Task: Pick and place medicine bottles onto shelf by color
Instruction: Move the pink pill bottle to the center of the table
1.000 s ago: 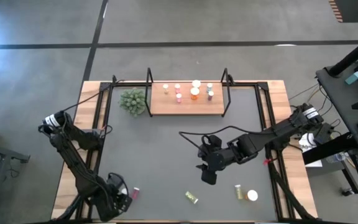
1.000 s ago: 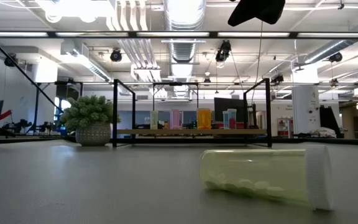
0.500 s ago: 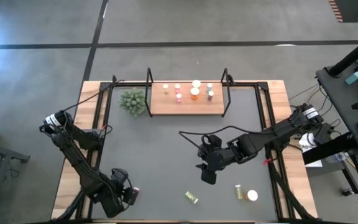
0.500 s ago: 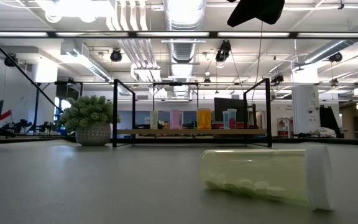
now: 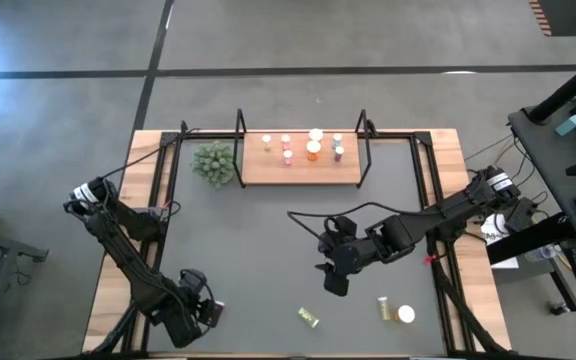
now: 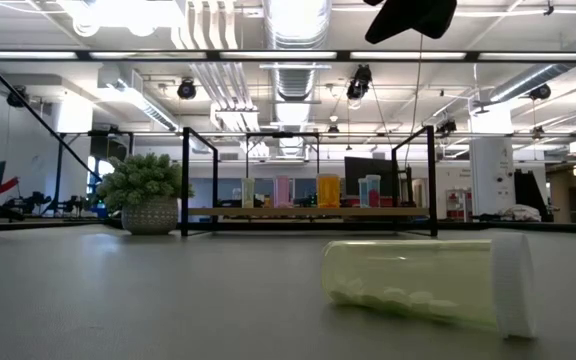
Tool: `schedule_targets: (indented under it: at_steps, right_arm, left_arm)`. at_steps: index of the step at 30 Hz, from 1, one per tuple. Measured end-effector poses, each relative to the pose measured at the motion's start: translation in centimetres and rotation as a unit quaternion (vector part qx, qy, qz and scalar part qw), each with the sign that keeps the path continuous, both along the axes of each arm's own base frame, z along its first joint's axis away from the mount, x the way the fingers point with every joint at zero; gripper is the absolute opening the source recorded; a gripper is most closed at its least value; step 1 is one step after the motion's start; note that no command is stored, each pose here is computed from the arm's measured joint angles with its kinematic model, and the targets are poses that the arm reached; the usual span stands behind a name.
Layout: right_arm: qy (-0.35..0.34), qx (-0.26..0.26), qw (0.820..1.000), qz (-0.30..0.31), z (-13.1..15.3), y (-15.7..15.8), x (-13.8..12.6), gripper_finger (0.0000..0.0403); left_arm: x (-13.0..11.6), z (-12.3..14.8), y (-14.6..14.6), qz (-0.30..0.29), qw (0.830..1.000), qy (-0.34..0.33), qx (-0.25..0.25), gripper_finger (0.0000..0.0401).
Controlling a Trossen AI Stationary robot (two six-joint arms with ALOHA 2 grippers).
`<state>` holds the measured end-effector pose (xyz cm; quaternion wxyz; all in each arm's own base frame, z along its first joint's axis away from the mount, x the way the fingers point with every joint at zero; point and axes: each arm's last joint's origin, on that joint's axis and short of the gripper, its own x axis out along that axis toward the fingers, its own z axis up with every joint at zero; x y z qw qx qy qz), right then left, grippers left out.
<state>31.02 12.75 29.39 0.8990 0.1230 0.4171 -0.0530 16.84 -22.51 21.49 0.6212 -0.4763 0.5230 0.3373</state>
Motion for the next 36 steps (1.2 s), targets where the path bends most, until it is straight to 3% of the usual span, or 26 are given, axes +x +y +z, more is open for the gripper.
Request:
schedule_targets:
  at_steps: [8, 25, 36]
  right_arm:
    - [-0.001, -0.006, 1.000, 0.000, 0.0, 0.0, 0.0, 0.0203]
    - [-0.002, -0.007, 1.000, 0.001, 0.0, 0.0, 0.0, 0.0203]
    - [-0.002, -0.008, 1.000, 0.002, 0.0, 0.0, 0.0, 0.0203]
  left_arm:
    - [-0.1, -0.2, 0.0, 0.000, 1.000, 0.004, -0.002, 0.0196]
    - [0.7, -2.5, -1.1, -0.003, 0.999, 0.035, 0.006, 0.0191]
    - [0.8, -2.5, -1.2, -0.001, 0.999, 0.033, 0.003, 0.0126]
